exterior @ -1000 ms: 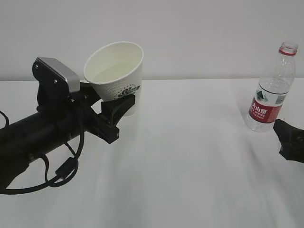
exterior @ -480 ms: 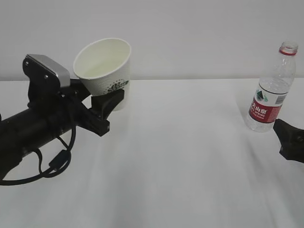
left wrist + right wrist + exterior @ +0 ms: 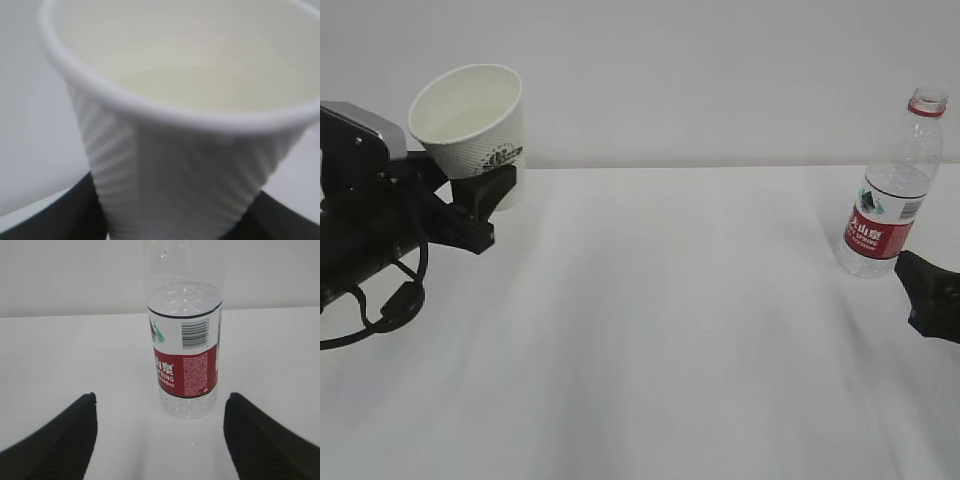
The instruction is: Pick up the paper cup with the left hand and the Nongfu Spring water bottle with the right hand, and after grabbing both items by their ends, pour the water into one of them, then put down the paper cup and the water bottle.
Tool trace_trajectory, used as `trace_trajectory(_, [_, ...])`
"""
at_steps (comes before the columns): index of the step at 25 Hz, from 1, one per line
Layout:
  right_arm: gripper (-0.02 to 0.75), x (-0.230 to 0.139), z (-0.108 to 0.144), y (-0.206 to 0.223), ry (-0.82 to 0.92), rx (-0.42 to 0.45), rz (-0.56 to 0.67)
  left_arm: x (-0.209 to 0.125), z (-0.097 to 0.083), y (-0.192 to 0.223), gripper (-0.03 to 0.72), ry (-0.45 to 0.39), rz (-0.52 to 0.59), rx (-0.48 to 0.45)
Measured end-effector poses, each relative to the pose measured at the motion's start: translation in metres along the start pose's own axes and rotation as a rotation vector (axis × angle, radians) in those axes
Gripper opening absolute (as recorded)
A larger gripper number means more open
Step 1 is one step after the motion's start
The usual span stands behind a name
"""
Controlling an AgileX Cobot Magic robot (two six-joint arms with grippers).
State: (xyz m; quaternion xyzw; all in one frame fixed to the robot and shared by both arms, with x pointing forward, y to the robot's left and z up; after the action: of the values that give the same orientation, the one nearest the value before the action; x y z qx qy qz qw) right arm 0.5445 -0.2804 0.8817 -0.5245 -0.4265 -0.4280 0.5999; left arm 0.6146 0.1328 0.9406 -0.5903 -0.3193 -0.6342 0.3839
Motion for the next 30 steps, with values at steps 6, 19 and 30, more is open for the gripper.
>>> trace_trajectory(6, [0.594,0.0,0.0,0.0,0.0,0.0,0.0,-0.003,0.027,-0.004,0.427,-0.003,0.007,0.066])
trace_trajectory(19, [0.594,0.0,0.0,0.0,0.0,0.0,0.0,-0.008,0.066,-0.012,0.426,-0.04,0.022,0.182])
trace_trajectory(30, [0.593,0.0,0.0,0.0,0.001,0.0,0.0,-0.02,0.083,-0.017,0.426,-0.103,0.07,0.278])
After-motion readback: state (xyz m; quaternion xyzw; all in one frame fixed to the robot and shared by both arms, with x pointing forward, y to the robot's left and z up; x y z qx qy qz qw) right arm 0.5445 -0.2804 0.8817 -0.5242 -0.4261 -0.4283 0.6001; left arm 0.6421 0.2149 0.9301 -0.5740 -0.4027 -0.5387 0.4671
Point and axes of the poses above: a point on each arm's last joint axis where the gripper is mounted, y pointing out along that axis toward the gripper, z along the wrist's bending axis when the last joint is at zero, x = y × z, the point moved 10 cm from there along y, pointing out along that axis toward the gripper, and after that the axes turned 2 degrees about y, right-handed, at the moved point
